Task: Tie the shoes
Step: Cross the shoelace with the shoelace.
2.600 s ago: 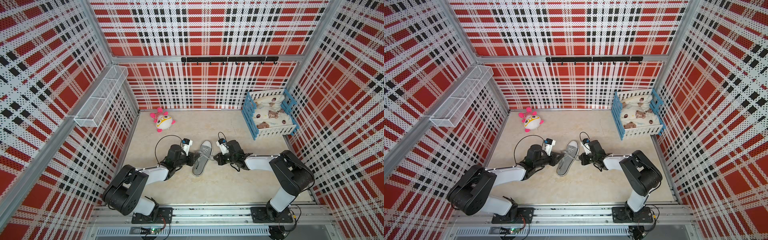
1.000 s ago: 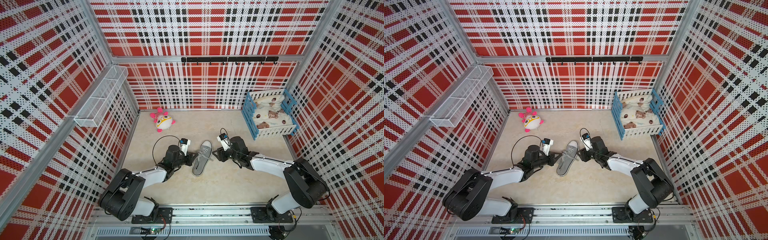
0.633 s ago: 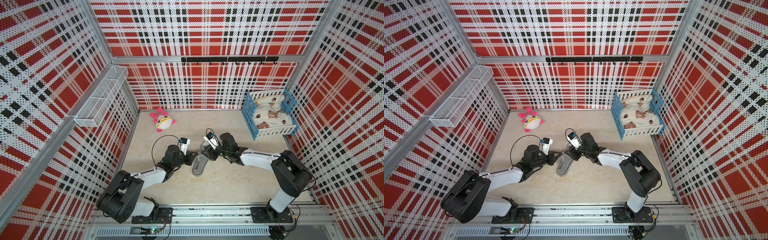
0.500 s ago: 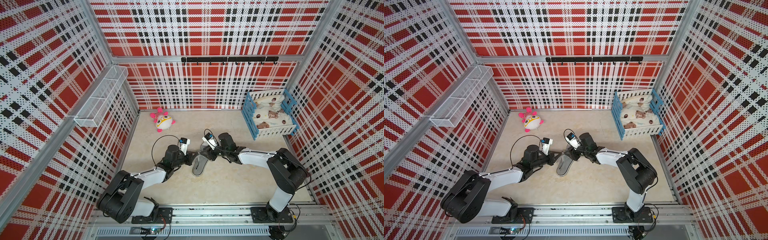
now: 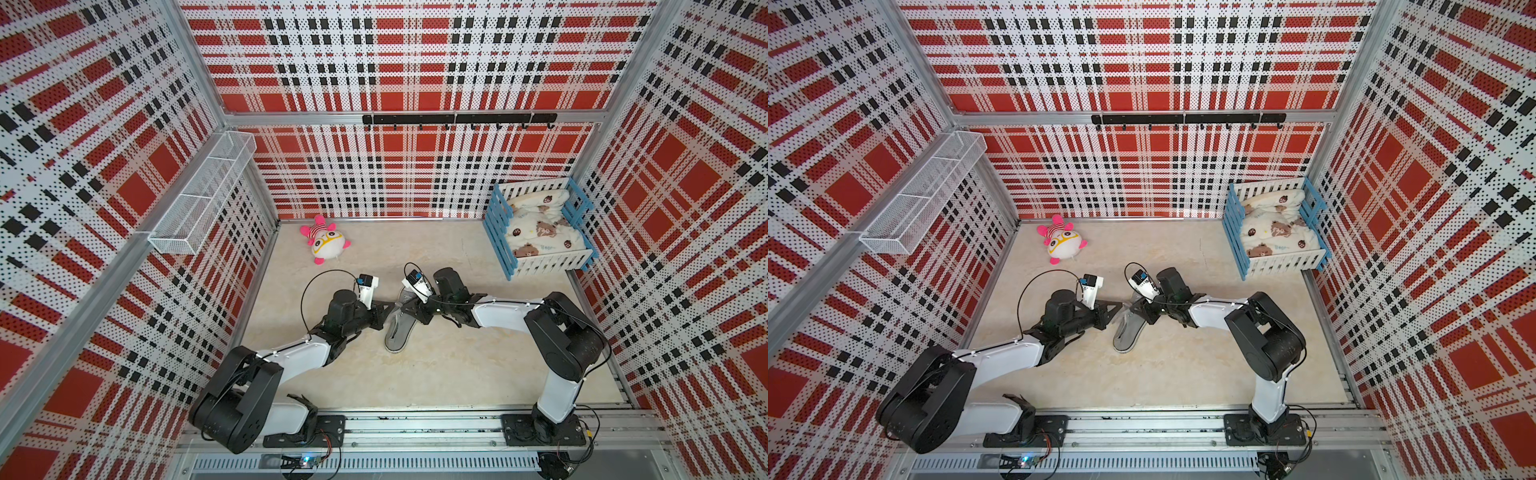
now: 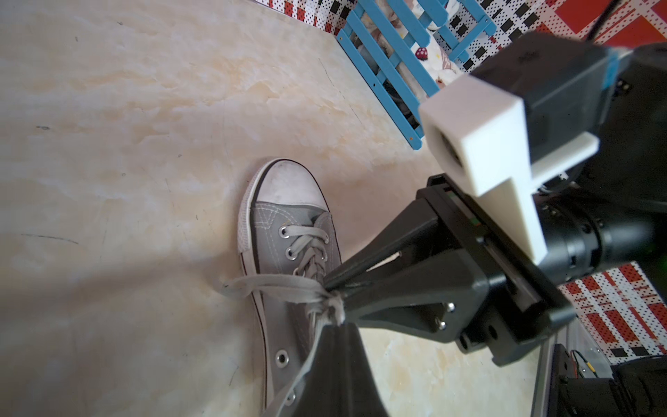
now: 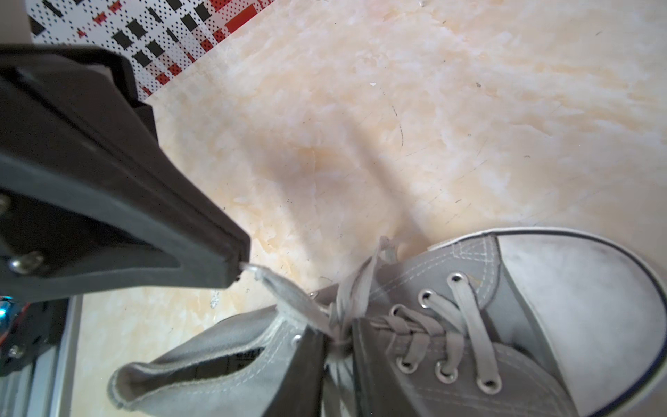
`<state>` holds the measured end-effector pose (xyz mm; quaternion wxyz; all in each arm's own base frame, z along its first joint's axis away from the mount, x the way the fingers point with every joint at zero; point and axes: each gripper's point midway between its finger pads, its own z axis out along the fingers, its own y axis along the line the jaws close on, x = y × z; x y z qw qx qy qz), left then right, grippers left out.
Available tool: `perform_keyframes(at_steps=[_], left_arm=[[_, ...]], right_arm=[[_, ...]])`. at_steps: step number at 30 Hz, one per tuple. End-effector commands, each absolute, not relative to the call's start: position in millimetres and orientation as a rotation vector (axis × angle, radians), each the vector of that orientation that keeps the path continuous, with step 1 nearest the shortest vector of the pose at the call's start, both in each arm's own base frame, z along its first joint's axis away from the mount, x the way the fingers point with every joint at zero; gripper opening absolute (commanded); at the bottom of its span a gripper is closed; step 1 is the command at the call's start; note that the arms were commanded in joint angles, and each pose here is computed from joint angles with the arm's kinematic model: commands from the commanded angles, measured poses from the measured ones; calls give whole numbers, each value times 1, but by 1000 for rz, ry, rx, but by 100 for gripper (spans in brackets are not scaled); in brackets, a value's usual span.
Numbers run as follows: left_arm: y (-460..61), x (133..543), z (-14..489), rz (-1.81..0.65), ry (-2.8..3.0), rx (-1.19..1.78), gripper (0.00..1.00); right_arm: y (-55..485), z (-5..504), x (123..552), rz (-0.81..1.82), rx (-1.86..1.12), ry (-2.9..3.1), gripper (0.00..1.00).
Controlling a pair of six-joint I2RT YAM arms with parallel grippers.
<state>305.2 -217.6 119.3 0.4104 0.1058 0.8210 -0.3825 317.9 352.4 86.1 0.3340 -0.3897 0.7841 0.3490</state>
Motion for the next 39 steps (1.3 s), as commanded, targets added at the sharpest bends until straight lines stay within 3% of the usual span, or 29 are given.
perform_keyframes(at_steps=[1, 5, 15, 39], left_arm=[[-208, 309, 126, -941, 2038, 224, 0], [-198, 312, 127, -918, 2032, 182, 0], [-161, 319, 131, -857, 1987, 19, 0], [-169, 318, 129, -887, 1992, 57, 0]], right_arm=[[348, 76, 317, 872, -1013, 2086, 11], [345, 74, 316, 857, -1005, 2096, 5], [338, 69, 314, 831, -996, 2118, 4], [331, 67, 312, 844, -982, 2134, 15]])
